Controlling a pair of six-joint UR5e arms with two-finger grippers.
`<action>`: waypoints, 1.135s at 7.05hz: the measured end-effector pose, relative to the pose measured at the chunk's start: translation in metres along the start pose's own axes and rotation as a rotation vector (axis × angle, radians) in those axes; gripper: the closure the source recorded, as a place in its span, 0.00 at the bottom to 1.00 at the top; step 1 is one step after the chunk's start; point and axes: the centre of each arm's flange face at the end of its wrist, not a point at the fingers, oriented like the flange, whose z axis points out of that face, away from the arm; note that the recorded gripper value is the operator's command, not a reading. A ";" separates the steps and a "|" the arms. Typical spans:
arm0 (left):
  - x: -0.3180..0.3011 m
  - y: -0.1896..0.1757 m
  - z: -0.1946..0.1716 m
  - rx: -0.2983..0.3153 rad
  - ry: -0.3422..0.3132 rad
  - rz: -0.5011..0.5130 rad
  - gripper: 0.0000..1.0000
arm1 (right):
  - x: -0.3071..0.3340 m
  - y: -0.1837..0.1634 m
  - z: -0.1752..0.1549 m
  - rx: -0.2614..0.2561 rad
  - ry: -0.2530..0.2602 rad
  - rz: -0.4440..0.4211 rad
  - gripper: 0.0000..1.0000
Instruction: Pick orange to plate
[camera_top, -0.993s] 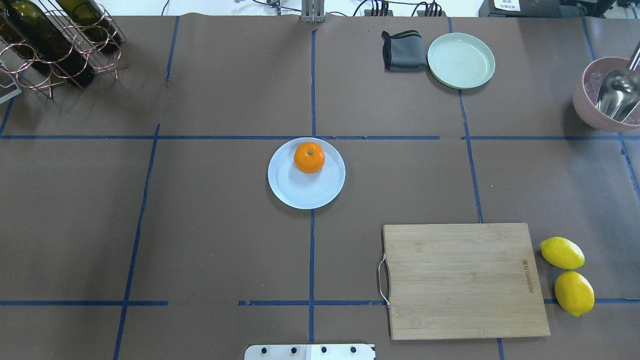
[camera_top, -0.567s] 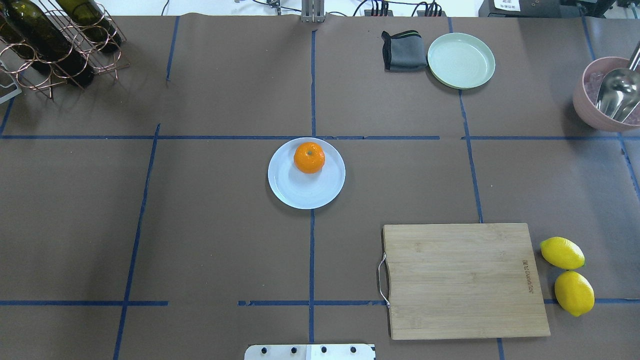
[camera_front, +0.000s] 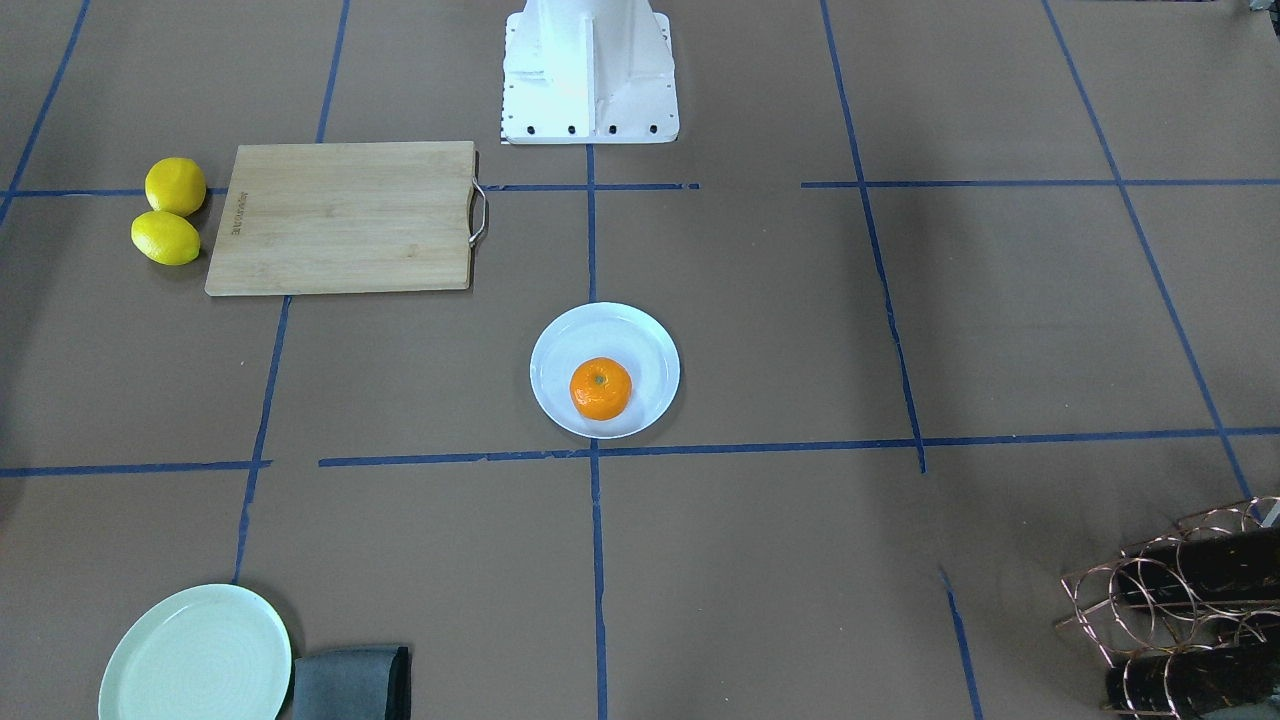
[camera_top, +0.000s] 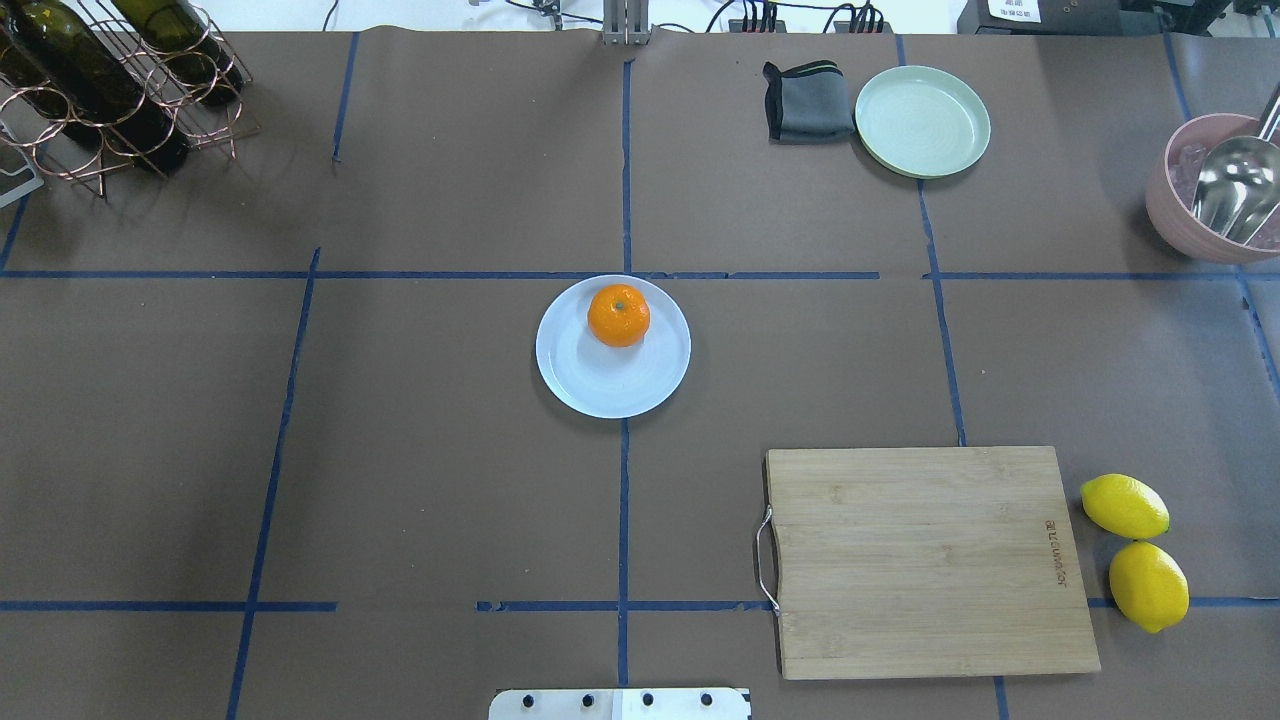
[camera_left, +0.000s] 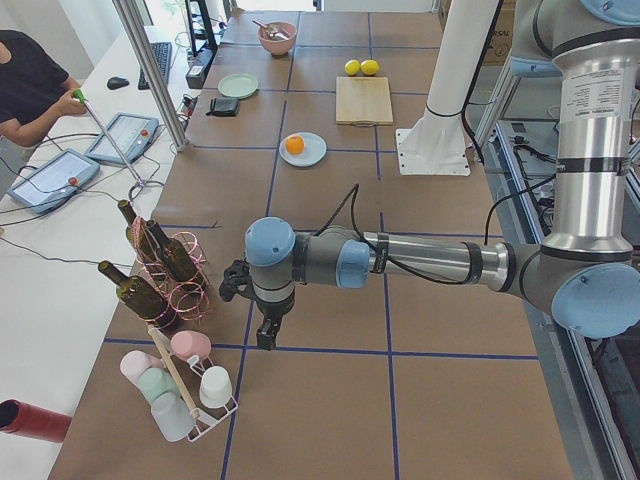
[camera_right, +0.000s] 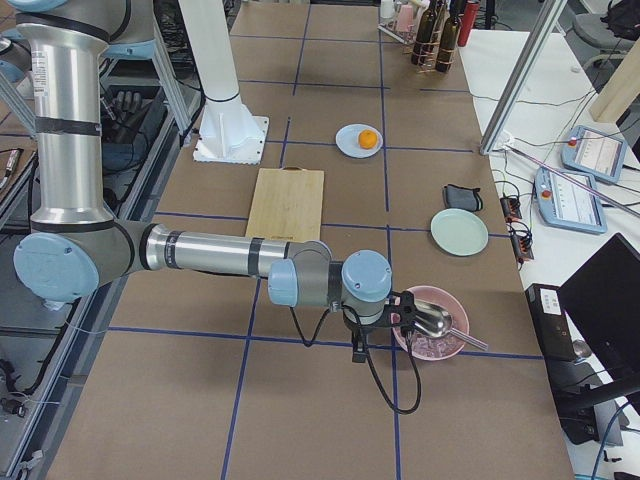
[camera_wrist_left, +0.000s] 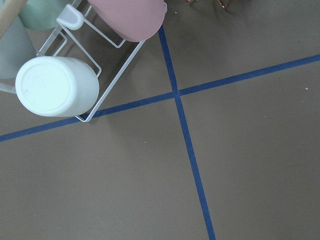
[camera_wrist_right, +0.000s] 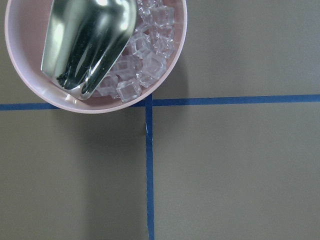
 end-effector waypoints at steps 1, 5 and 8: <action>0.001 -0.004 -0.002 0.004 0.000 0.003 0.00 | 0.001 0.001 0.001 -0.001 0.000 -0.003 0.00; 0.003 -0.009 -0.004 0.009 -0.001 0.009 0.00 | 0.001 -0.001 -0.001 0.003 0.001 -0.007 0.00; 0.002 -0.012 -0.003 0.009 -0.002 0.010 0.00 | 0.000 -0.001 -0.001 0.003 0.000 -0.002 0.00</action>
